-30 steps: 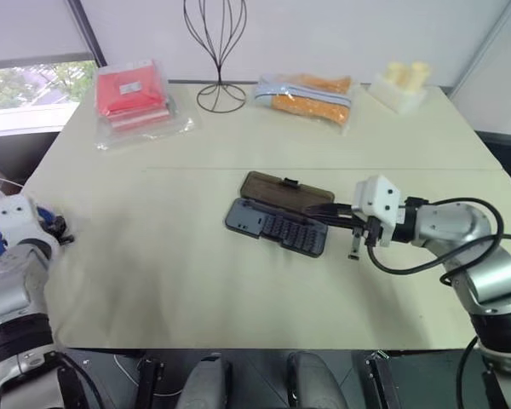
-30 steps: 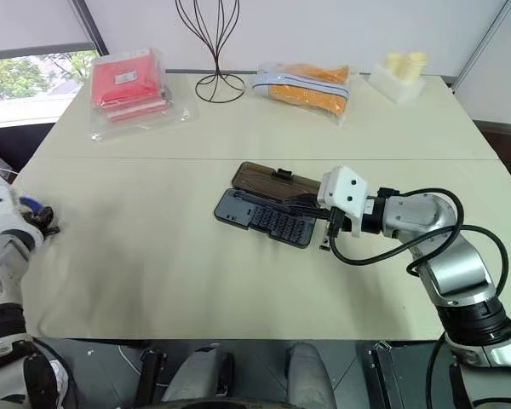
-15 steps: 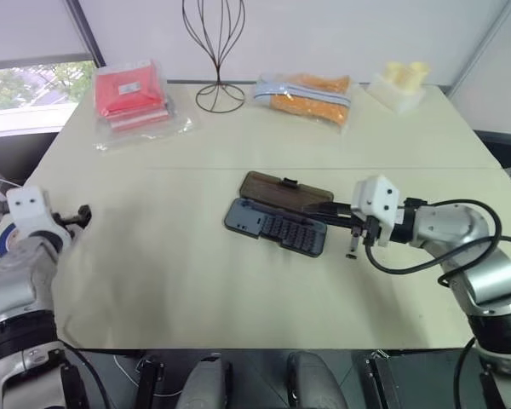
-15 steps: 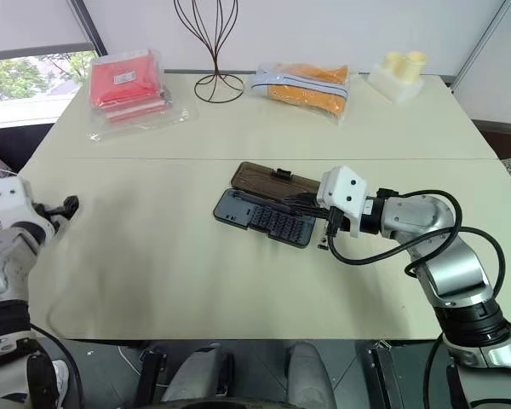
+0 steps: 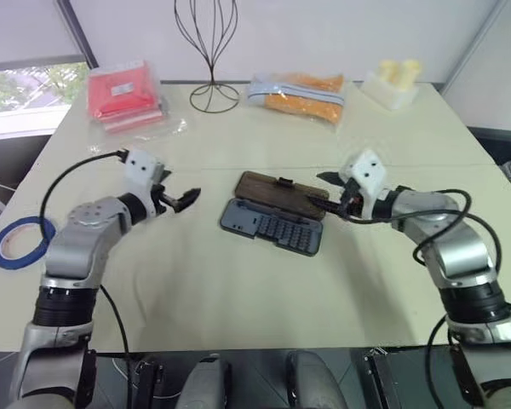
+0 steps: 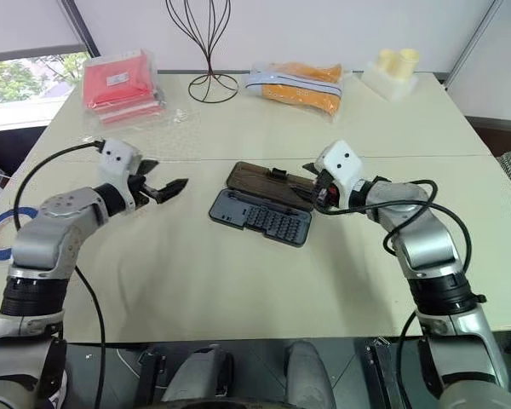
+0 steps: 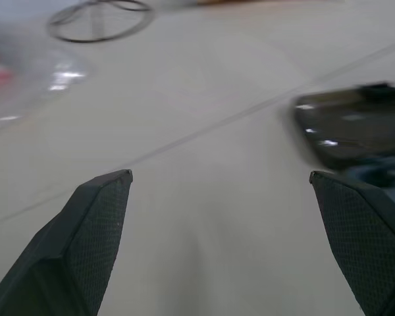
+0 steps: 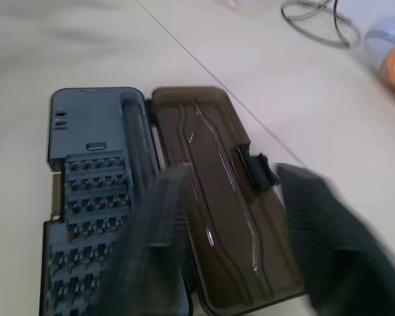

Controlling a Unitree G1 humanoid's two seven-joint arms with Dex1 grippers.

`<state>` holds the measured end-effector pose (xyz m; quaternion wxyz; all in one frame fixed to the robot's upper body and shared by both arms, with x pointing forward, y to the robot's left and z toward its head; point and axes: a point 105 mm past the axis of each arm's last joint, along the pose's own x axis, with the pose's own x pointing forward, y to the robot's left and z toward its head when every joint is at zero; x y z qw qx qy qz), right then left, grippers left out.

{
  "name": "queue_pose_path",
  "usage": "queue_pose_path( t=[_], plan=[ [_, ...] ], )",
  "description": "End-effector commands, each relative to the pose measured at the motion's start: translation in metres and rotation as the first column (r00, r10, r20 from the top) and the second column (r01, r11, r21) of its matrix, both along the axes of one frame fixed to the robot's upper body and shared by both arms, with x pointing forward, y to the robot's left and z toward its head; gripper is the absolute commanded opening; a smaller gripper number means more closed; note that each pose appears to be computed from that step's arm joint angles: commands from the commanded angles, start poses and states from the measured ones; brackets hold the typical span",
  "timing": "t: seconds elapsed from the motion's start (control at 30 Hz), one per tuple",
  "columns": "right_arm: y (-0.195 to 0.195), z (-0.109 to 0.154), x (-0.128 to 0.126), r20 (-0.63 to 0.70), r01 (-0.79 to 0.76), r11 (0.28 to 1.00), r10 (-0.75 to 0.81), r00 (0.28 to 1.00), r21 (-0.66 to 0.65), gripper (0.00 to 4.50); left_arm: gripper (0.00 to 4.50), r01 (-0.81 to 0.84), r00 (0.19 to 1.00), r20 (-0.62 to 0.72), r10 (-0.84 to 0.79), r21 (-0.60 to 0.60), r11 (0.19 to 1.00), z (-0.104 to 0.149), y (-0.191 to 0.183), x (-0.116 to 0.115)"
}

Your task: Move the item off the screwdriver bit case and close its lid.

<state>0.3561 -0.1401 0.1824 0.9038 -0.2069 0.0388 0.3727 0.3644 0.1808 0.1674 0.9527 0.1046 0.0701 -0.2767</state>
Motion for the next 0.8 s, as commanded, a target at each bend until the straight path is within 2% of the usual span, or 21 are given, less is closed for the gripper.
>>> queue_pose_path(
  t=[0.03, 0.07, 0.17, 0.33, 0.47, 0.53, 0.8],
  plan=[
    [0.006, 0.015, 0.012, 0.005, 0.087, 0.995, -0.087, 0.996, 0.055, 4.26, 4.50, 0.067, 0.997, 0.028, -0.068, 0.027, 0.997, 0.006, -0.008, -0.001],
    [0.009, 0.014, 0.015, -0.002, 0.115, 0.992, -0.115, 0.993, 0.054, 4.39, 4.50, 0.077, 0.997, 0.022, -0.078, 0.032, 0.997, 0.004, -0.010, -0.001],
    [0.010, 0.014, 0.026, -0.028, 0.239, 0.968, -0.237, 0.971, 0.079, 4.39, 4.50, 0.093, 0.996, 0.009, -0.093, 0.036, 0.995, 0.000, -0.013, 0.000],
    [-0.004, 0.005, 0.031, -0.116, 0.439, 0.897, -0.431, 0.895, 0.051, 4.39, 4.50, 0.113, 0.994, 0.001, -0.113, 0.027, 0.993, -0.004, -0.019, 0.001],
    [-0.026, -0.014, 0.031, -0.163, 0.586, 0.810, -0.583, 0.796, -0.040, 4.39, 4.50, 0.115, 0.993, -0.004, -0.115, 0.019, 0.993, -0.008, -0.021, 0.001],
    [-0.043, -0.029, 0.028, -0.266, 0.689, 0.723, -0.676, 0.687, -0.058, 4.39, 4.50, 0.116, 0.993, -0.006, -0.116, 0.016, 0.993, -0.007, -0.021, 0.002],
    [-0.053, -0.046, 0.027, -0.395, 0.758, 0.648, -0.718, 0.574, -0.075, 4.39, 4.50, 0.123, 0.992, -0.004, -0.123, 0.019, 0.992, -0.006, -0.025, 0.003]
  ],
)
